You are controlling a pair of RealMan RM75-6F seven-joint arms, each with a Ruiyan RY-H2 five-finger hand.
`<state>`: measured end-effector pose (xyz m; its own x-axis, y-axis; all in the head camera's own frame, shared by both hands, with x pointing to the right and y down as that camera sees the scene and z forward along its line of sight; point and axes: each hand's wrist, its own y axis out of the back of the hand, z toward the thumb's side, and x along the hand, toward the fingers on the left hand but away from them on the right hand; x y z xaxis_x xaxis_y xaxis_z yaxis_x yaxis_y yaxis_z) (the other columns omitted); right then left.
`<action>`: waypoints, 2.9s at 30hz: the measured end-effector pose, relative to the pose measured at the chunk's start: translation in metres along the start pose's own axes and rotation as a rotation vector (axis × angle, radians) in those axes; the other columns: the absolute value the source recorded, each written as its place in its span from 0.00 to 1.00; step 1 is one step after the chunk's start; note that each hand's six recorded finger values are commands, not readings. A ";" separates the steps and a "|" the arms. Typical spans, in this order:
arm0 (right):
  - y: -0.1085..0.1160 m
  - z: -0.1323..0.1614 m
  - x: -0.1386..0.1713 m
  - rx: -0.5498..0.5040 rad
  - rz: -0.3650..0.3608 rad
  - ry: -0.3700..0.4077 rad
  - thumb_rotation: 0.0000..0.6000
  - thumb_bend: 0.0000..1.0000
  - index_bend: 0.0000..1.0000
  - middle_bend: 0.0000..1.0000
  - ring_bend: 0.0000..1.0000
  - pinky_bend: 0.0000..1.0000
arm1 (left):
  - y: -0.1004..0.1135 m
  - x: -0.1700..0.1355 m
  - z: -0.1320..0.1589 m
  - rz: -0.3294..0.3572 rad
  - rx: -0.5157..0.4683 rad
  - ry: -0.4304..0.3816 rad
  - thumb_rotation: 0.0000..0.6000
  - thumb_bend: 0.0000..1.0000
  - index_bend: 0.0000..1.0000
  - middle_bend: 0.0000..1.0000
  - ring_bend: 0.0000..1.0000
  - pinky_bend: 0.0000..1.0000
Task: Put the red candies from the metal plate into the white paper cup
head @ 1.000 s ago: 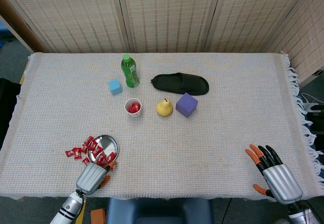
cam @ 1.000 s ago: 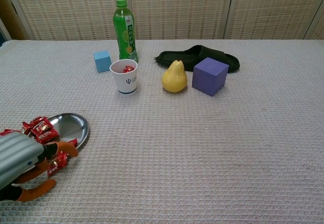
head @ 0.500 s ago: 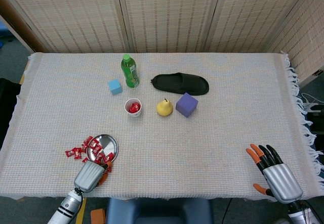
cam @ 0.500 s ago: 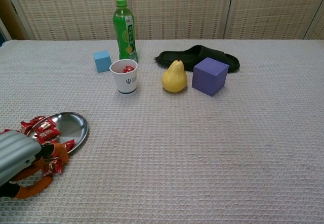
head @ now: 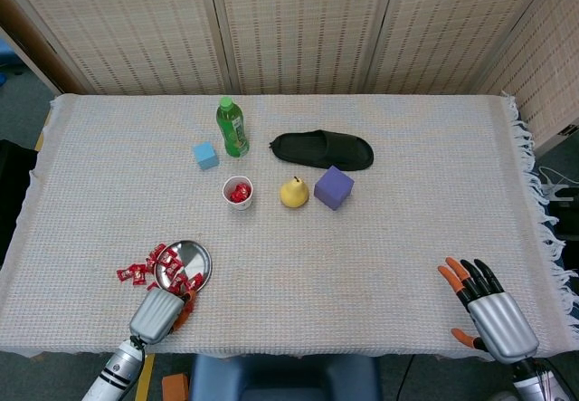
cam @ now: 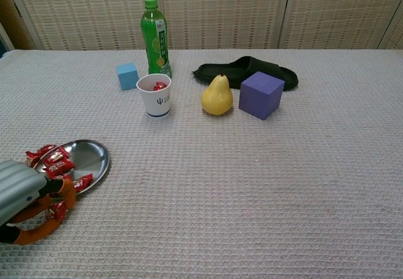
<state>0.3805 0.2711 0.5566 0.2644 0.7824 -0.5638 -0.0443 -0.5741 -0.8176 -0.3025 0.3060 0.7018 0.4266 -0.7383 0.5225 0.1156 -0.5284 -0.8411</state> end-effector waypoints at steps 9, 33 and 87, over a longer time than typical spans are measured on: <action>-0.002 0.001 -0.001 0.005 0.007 -0.002 1.00 0.05 0.00 0.00 0.00 0.00 | 0.007 -0.006 -0.007 0.021 0.003 0.009 1.00 0.38 0.55 0.96 0.96 1.00; -0.004 -0.005 -0.008 0.003 0.015 -0.035 1.00 0.05 0.00 0.00 0.00 0.00 | 0.107 0.051 -0.016 0.257 0.041 -0.009 1.00 0.39 0.59 0.96 0.97 1.00; 0.001 -0.034 -0.029 -0.029 0.009 -0.167 1.00 0.05 0.00 0.00 0.00 0.00 | 0.130 0.237 0.004 0.171 0.007 -0.064 1.00 0.39 0.16 0.95 0.97 1.00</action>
<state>0.4056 0.2395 0.5765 0.1001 0.8052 -0.5845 -0.0174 -0.5860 -0.8101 -0.1829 0.0641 0.7153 0.4967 -0.7890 0.3616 0.0426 -0.3939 -0.9181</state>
